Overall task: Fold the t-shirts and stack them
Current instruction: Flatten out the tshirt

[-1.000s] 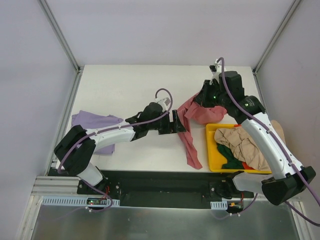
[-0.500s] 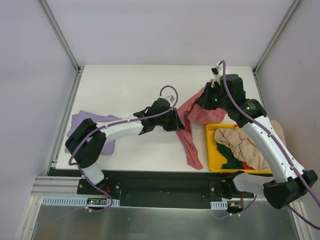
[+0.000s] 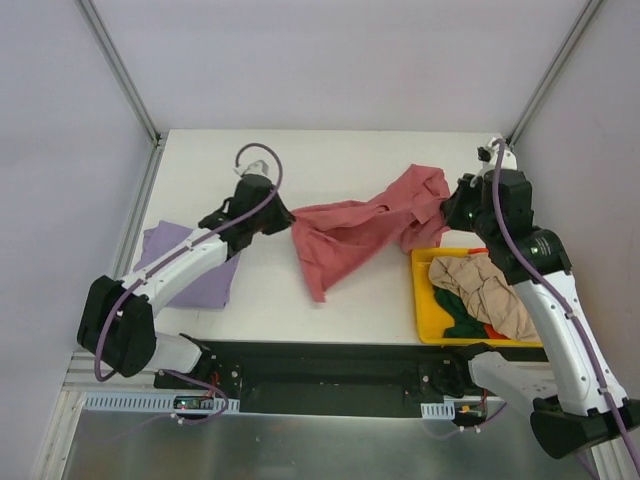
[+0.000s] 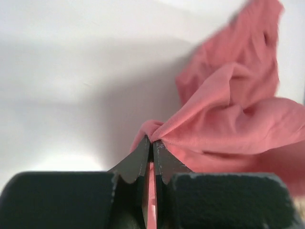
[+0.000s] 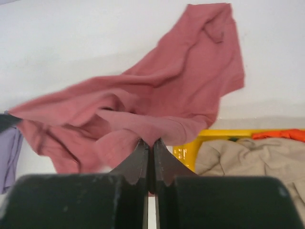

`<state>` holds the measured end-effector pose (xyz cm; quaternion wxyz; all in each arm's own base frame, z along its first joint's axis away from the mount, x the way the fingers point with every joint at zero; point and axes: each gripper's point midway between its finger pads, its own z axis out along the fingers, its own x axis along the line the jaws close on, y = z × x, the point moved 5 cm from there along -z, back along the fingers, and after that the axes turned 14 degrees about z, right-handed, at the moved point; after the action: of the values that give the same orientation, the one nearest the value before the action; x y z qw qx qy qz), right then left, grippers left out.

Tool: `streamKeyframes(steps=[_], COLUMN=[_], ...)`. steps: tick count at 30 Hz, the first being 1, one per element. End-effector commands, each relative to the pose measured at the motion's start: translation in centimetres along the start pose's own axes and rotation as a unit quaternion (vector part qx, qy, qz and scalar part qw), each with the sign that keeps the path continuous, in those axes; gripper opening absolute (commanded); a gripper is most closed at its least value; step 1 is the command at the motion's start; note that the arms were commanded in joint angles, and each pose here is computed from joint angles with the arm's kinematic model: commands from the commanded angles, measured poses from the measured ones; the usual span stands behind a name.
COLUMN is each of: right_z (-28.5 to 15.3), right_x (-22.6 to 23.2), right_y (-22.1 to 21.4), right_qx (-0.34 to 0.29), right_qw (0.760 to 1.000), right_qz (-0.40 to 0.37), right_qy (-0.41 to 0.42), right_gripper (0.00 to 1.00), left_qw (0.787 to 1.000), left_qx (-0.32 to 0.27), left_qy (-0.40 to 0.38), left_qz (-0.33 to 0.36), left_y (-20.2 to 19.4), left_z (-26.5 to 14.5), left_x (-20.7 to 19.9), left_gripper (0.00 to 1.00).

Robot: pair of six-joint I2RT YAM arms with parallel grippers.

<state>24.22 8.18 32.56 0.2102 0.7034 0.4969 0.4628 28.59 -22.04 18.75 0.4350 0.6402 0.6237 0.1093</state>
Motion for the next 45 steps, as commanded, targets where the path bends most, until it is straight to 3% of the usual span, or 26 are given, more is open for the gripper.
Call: streamKeyframes(steps=[1,8,16,21,25,27,31,33,37,42,45], right_z=[-0.8,-1.1,-3.0,-2.3,-1.1,-0.8,-0.6,-0.6,-0.7,-0.7,-0.8], right_x=[-2.1,-1.9,-3.2,-3.4,-3.9,-4.0,-3.7,-3.7,-3.9,-4.0,-4.1], right_y=[-0.7,-2.6,-4.1,-5.4,-5.7,-5.5,-5.0,-5.0,-5.3,-5.9,-6.1], right_qx=[-0.018,0.005,0.010,0.032,0.045,0.044,0.044,0.043,0.046,0.056,0.060], right_qw=[0.999,0.999,0.999,0.998,0.998,0.998,0.998,0.998,0.998,0.998,0.998], right_qz=[-0.004,-0.026,-0.035,-0.035,-0.036,-0.037,-0.037,-0.036,-0.034,-0.034,-0.036], right_qy=[-0.028,0.026,0.023,0.031,0.008,-0.002,-0.005,-0.007,-0.006,-0.003,-0.002], right_gripper=[0.00,0.00,0.00,0.00,0.00,0.00,0.00,0.00,0.00,0.00,0.00], left_qw=[0.996,0.997,0.995,0.991,0.989,0.982,0.977,0.980,0.983,0.969,0.965], left_qx=[-0.003,0.029,-0.004,0.020,0.057,0.083,0.096,0.088,0.082,0.119,0.137], left_qy=[0.087,0.017,0.066,0.067,0.104,0.147,0.169,0.157,0.130,0.112,0.088], left_qz=[0.022,0.064,0.076,0.110,0.091,0.080,0.089,0.084,0.097,0.185,0.205], left_y=[2.0,4.1,4.6,6.2,8.1,9.3,11.3,11.2,7.8,-2.9,-7.1], left_z=[0.1,0.1,-3.6,-1.4,3.2,5.1,5.8,4.4,0.1,-3.7,-4.6], left_x=[6.1,4.8,5.7,5.8,8.6,10.7,11.2,10.5,8.5,6.9,6.5], left_gripper=[0.00,0.00,0.00,0.04,0.06,0.20,0.71,0.86,0.99,0.99,0.99])
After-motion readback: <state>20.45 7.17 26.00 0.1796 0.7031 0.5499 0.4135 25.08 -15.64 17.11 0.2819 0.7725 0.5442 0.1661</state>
